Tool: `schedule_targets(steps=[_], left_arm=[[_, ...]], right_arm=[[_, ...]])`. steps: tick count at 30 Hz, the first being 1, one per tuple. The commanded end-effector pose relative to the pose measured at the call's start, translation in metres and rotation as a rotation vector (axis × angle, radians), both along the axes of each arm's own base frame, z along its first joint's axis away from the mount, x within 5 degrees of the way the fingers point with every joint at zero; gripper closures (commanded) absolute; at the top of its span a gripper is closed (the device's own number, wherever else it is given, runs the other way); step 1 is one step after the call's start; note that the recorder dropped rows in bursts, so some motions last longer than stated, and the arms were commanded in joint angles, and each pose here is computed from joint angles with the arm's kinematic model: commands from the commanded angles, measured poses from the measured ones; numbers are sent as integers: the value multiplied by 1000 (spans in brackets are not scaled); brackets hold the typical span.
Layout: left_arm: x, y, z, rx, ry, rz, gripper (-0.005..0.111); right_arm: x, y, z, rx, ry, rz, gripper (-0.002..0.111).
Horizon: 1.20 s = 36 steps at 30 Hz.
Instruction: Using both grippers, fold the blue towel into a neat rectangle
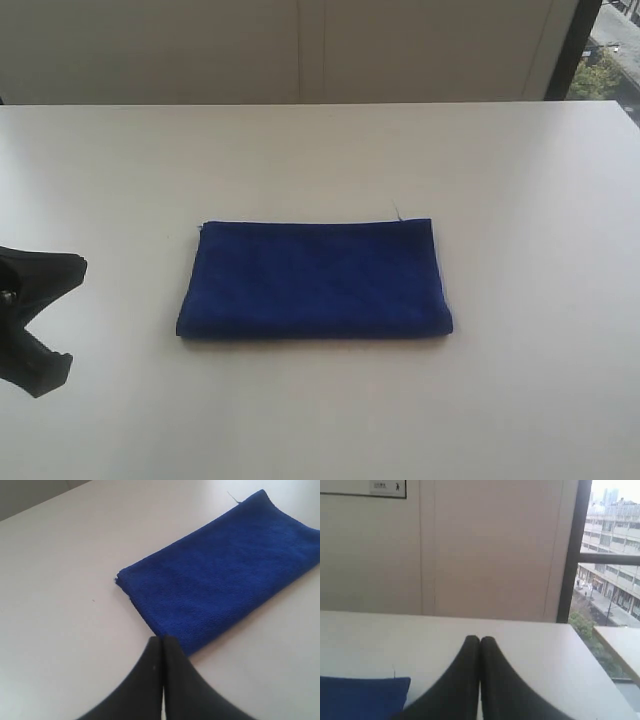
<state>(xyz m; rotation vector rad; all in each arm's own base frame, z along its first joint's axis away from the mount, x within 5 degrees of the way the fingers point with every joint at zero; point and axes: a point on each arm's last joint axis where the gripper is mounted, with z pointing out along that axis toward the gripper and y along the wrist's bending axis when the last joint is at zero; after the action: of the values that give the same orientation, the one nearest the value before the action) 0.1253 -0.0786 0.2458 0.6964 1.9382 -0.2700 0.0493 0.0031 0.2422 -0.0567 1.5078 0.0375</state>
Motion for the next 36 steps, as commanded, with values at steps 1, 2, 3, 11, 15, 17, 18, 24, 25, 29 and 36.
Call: schedule_targets(steps=[1,2,3,11,15,17,18,24,25,29,36], left_arm=[[-2,0,-2,5,6,-7,107],[-2,0,-2,5,6,-7,107],[-2,0,-2,5,6,-7,107],[-2,0,-2,5,6,-7,107],[-2,0,-2,5,6,-7,107],[-2,0,-2,5,6,-7,107],[-2,0,-2,5,6,-7,107],[-2,0,-2,5,6,-7,107],[-2,0,-2,5,6,-7,107],[-2,0,-2,5,6,-7,107],[-1,4,-1,12,-9,13,107]], right_arm=[[4,0,-25,-9,86,-7,108],[5,0,-30,-10,107,-7,108],[5,0,-36,-12,134,-6,108],[4,0,-61,-27,323,-6,108],[4,0,-61,-27,323,-6,108],[4,0,-61,-27,323,-6,108],[4,0,-61,-27,323,-6,108],[4,0,-61,-27,323,-6,108],[4,0,-61,-27,323,-6,108],[4,0,-61,-27,323,-6,108],[4,0,-61,-27,323,-6,108]])
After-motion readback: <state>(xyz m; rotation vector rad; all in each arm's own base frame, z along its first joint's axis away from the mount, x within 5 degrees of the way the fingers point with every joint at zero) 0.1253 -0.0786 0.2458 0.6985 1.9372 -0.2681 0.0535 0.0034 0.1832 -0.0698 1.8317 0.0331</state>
